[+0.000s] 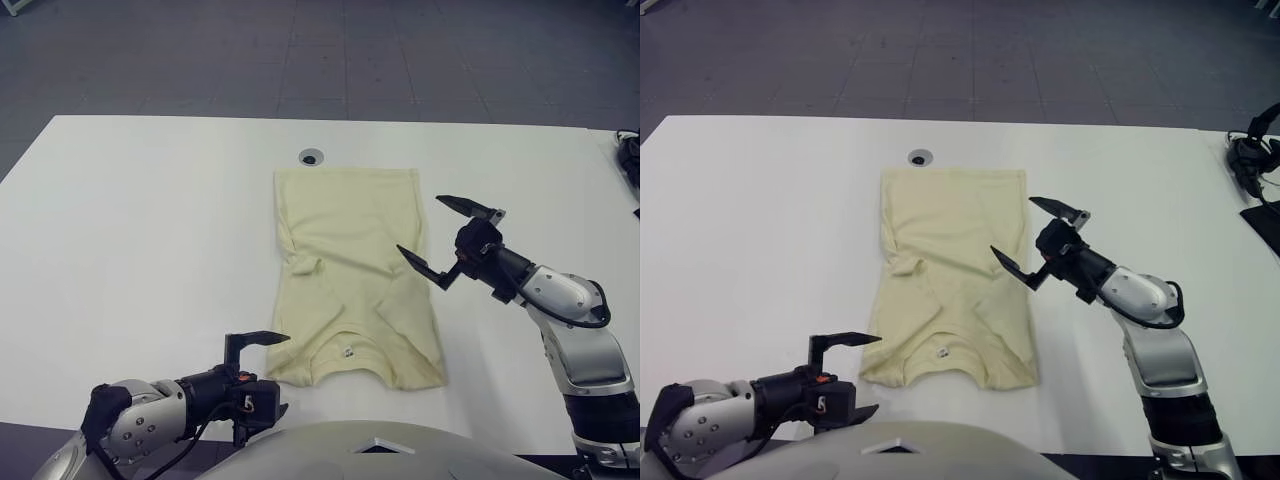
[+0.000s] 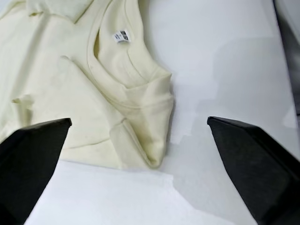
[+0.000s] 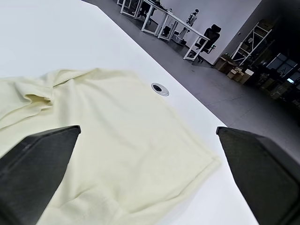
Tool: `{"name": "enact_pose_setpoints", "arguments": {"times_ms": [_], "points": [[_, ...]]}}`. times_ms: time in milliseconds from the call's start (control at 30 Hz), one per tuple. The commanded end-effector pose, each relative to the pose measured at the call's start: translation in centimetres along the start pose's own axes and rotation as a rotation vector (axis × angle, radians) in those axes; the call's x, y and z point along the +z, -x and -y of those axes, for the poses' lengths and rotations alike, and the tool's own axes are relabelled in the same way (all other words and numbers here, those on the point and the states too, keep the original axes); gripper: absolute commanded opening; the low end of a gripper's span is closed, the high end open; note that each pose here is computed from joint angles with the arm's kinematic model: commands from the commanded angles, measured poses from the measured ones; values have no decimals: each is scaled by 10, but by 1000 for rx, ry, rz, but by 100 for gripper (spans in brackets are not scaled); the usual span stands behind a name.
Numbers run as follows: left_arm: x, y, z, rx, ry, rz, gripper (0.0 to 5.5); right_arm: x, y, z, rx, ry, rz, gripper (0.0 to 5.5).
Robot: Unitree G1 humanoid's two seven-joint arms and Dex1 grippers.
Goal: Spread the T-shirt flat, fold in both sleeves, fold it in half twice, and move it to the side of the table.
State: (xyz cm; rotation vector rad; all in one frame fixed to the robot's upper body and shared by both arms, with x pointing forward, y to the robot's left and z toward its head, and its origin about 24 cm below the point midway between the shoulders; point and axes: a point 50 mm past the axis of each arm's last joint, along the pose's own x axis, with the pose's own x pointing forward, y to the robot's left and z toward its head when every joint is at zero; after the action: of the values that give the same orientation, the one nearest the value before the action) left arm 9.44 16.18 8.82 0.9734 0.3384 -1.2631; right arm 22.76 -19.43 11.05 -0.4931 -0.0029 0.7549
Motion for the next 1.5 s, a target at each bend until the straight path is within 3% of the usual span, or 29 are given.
{"name": "enact_pose_setpoints", "arguments": {"times_ms": [33, 167, 267, 1167, 1500], "points": [[-6, -1, 3, -3, -14, -50, 540, 1, 0, -6, 21, -1, 4, 539], [-8, -4, 5, -18, -3, -51, 540, 2, 2, -11, 39, -1, 6, 539], [-9, -7, 8, -24, 10, -50, 502, 2, 1, -12, 42, 1, 5, 540], [-25, -18, 7, 5, 57, -83, 9, 0, 3, -21, 77, 29, -13, 540], [-22, -21, 7, 8, 57, -63, 1, 3, 13, -16, 128, 46, -28, 540]]}}
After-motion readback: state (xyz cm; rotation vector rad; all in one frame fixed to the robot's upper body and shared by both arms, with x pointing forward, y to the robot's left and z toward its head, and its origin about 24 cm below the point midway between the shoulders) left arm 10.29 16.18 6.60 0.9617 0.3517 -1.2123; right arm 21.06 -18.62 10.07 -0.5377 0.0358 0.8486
